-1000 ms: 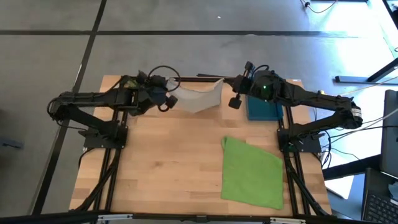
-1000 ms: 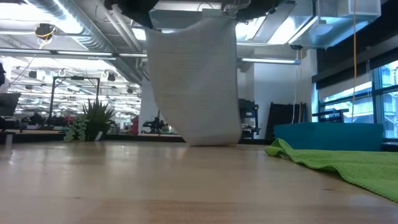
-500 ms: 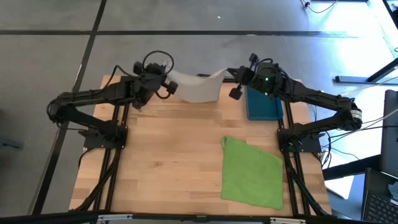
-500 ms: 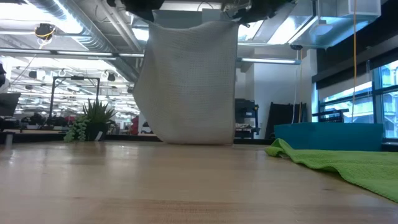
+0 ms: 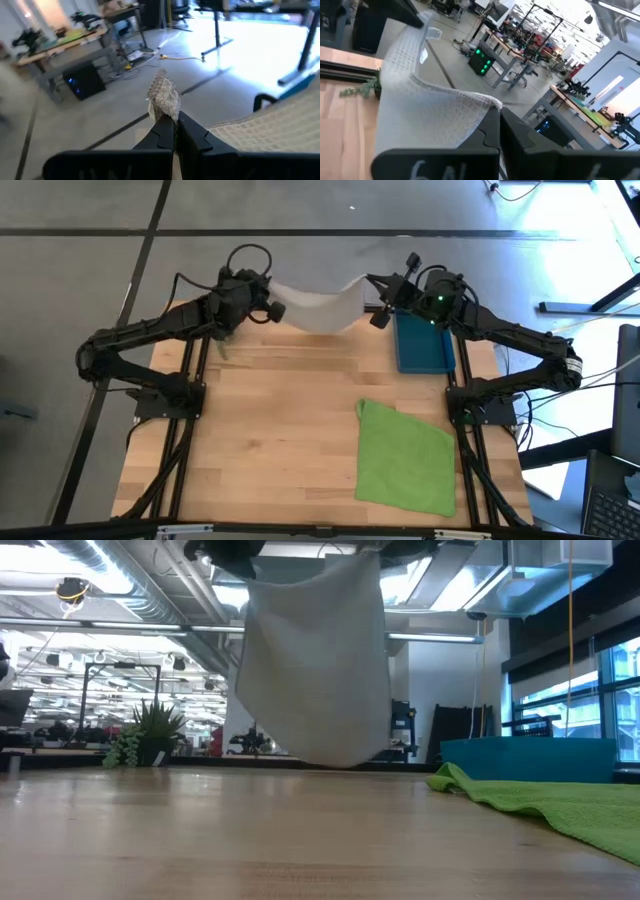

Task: Roll microfiber towels into tight, uniform cylinder then place into a basket
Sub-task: Roll the gray towel

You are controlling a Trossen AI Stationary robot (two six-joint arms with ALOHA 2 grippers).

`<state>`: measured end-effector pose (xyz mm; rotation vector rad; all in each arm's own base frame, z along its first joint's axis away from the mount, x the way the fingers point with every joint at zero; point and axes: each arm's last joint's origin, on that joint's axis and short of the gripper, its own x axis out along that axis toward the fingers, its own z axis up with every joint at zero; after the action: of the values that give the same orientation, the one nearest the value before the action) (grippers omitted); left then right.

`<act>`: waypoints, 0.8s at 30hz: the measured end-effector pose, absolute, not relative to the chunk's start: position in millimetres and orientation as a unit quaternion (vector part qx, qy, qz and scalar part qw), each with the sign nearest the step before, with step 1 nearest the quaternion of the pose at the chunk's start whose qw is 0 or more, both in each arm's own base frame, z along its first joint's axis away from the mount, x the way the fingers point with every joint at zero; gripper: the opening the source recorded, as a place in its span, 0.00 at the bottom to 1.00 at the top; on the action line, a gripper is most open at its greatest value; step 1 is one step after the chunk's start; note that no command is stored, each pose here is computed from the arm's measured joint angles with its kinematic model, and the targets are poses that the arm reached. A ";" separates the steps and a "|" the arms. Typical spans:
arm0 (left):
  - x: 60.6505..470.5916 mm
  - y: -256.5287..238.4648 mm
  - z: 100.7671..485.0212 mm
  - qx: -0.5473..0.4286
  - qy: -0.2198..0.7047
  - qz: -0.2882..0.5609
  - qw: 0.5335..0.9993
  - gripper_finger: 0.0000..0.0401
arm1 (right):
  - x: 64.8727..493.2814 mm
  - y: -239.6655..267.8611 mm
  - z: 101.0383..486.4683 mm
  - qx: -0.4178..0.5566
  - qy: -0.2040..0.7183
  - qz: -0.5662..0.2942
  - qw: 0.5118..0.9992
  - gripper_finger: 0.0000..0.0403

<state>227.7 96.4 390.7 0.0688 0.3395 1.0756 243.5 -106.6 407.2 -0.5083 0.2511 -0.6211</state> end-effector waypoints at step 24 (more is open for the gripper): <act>228.4 92.3 396.1 0.023 0.169 0.457 0.873 0.00 | 240.4 -105.6 414.0 -0.244 0.141 -0.297 0.912 0.01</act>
<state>228.4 92.3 396.1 0.0486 0.3533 0.9550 240.4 -105.6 414.0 -0.5028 0.2902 -0.6127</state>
